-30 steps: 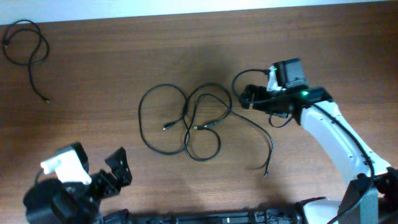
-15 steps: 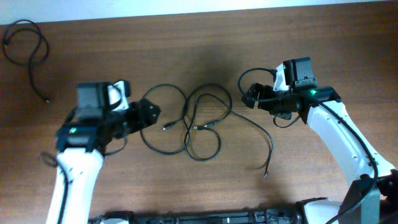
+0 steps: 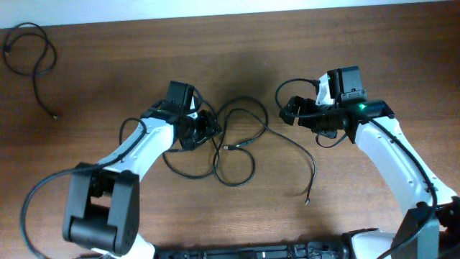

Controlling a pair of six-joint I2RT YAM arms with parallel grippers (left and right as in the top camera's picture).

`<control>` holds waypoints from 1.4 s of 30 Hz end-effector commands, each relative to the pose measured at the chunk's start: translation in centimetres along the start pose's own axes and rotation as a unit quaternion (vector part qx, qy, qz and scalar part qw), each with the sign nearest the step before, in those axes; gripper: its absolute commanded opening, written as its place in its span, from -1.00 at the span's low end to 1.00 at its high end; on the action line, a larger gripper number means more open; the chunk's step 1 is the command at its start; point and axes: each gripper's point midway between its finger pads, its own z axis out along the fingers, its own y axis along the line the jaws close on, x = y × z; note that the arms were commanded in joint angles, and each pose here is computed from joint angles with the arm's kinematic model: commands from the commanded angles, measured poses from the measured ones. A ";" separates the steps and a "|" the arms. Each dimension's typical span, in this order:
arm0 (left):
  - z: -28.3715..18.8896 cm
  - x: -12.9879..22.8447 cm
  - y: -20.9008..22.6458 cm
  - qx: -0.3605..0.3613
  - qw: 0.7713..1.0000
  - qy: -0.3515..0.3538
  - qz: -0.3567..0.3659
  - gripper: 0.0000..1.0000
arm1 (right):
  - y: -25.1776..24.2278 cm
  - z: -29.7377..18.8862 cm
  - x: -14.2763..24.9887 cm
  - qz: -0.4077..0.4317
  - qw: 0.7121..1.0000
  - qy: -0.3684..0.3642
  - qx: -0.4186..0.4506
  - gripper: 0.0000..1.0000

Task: Untangle cables
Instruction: 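Reach the left gripper to the remaining cable pile at center, then grasp cable strands at center with both grippers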

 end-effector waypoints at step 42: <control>-14.3 -0.4 -5.4 0.077 0.969 -0.149 0.180 -1.00 | 1.2 -0.6 -0.5 -0.006 0.999 -0.009 -0.032 0.97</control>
